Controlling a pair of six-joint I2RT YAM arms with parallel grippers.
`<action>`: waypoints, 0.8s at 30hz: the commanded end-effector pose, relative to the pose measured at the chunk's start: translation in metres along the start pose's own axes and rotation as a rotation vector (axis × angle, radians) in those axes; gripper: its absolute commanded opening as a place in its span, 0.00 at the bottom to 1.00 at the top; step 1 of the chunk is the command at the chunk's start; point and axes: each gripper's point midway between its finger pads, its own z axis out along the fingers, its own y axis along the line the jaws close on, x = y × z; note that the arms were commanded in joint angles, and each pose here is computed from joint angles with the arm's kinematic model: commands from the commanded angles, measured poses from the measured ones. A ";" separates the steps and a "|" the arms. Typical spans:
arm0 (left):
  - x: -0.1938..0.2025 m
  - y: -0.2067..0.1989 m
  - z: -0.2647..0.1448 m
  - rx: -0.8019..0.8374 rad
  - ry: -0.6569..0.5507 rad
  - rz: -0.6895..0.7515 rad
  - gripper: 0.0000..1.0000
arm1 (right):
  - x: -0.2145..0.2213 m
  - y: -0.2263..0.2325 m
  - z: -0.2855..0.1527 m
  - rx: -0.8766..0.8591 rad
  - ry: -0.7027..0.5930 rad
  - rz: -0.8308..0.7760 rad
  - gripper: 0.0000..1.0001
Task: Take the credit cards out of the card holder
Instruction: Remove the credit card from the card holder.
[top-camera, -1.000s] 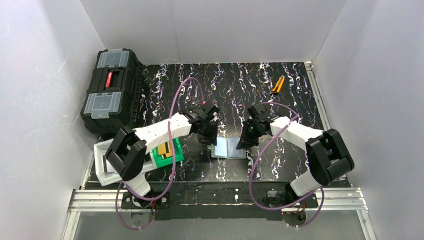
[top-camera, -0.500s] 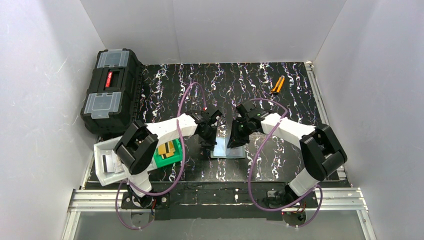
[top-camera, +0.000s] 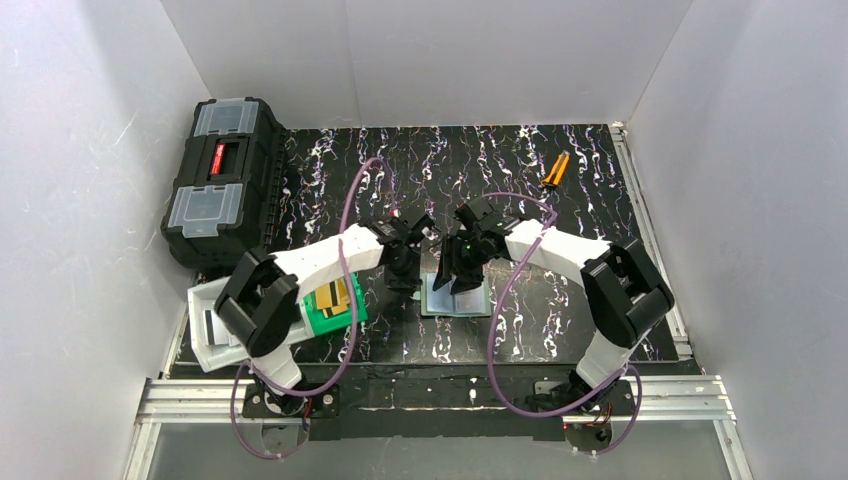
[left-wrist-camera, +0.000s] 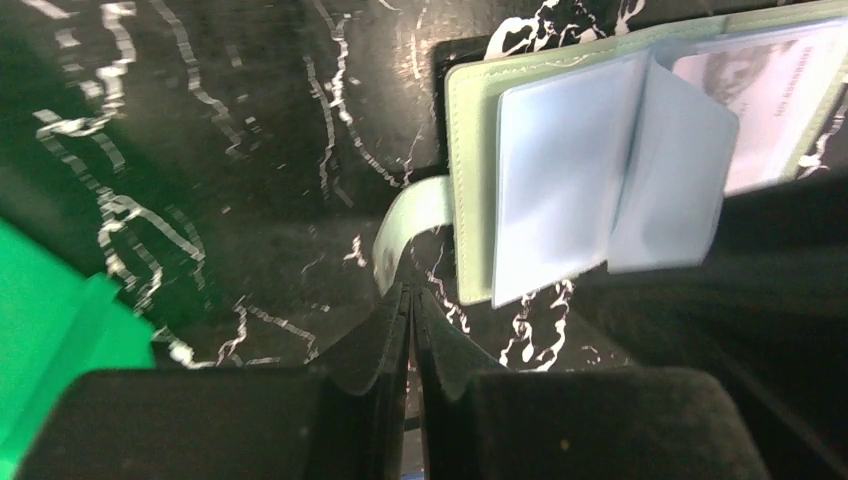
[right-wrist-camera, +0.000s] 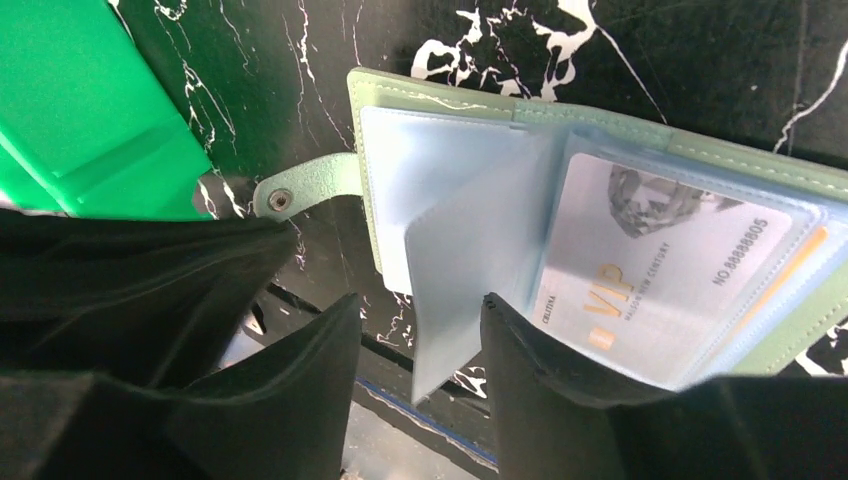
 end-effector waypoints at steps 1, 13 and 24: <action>-0.013 0.012 -0.053 -0.011 -0.110 -0.033 0.06 | -0.008 0.020 0.003 -0.046 -0.005 -0.008 0.59; -0.012 0.010 -0.086 0.042 -0.149 -0.025 0.06 | -0.011 0.030 0.015 -0.067 0.011 0.023 0.76; -0.025 -0.047 -0.076 0.253 -0.086 -0.041 0.15 | -0.023 -0.011 -0.029 0.062 -0.124 0.036 0.77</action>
